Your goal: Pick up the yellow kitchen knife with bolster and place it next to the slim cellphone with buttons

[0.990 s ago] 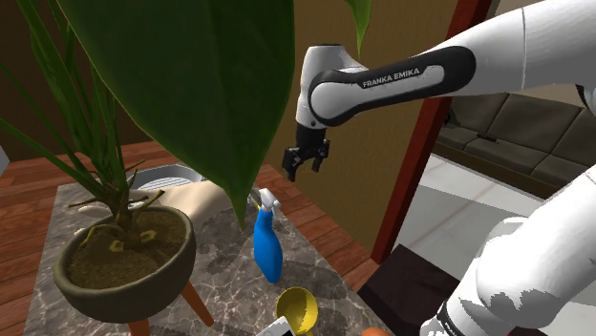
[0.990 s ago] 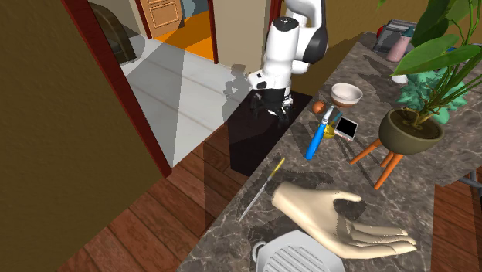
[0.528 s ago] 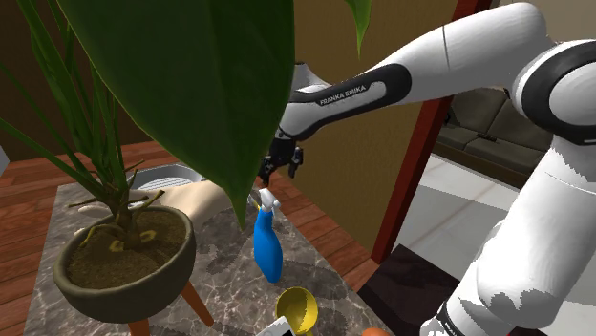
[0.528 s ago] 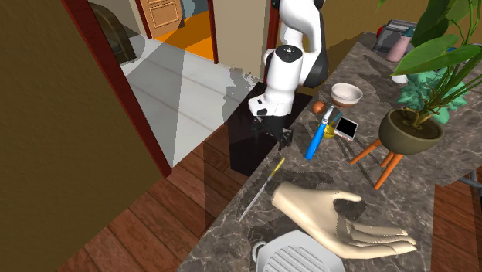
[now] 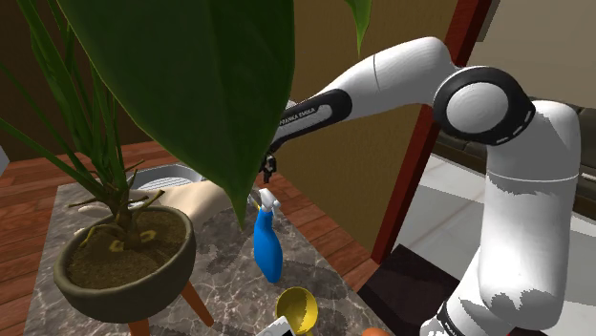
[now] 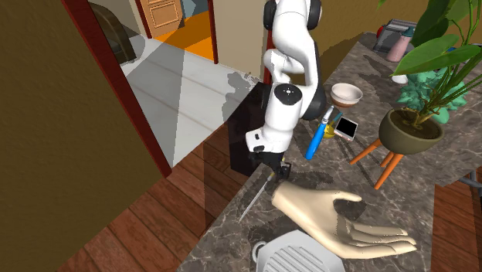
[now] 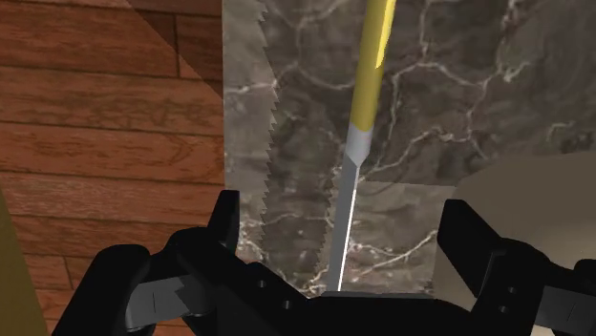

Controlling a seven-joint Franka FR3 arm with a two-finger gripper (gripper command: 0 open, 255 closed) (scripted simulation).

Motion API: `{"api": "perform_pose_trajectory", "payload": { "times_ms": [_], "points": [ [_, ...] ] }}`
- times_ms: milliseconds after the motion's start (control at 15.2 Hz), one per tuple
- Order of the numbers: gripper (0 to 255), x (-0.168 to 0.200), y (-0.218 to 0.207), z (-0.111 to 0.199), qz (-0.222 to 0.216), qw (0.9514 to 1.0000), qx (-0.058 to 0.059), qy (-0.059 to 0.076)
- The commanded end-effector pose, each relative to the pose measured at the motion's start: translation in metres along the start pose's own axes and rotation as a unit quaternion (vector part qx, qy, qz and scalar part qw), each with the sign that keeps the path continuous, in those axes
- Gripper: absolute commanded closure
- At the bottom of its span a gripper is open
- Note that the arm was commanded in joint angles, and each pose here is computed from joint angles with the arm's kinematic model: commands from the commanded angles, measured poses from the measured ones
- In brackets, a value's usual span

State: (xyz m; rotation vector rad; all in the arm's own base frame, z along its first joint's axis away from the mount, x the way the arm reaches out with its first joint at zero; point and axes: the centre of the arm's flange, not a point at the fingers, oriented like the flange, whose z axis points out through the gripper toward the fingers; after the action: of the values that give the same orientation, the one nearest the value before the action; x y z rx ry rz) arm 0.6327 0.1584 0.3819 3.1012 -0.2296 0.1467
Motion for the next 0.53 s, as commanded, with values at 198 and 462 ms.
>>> {"api": "perform_pose_trajectory", "payload": {
  "times_ms": [198, 462],
  "points": [
    [0, 0.019, -0.013, 0.026, 0.006, 1.0, -0.003, 0.002],
    [0, 0.019, -0.013, 0.048, 0.006, 1.0, -0.003, 0.002]
  ]
}}
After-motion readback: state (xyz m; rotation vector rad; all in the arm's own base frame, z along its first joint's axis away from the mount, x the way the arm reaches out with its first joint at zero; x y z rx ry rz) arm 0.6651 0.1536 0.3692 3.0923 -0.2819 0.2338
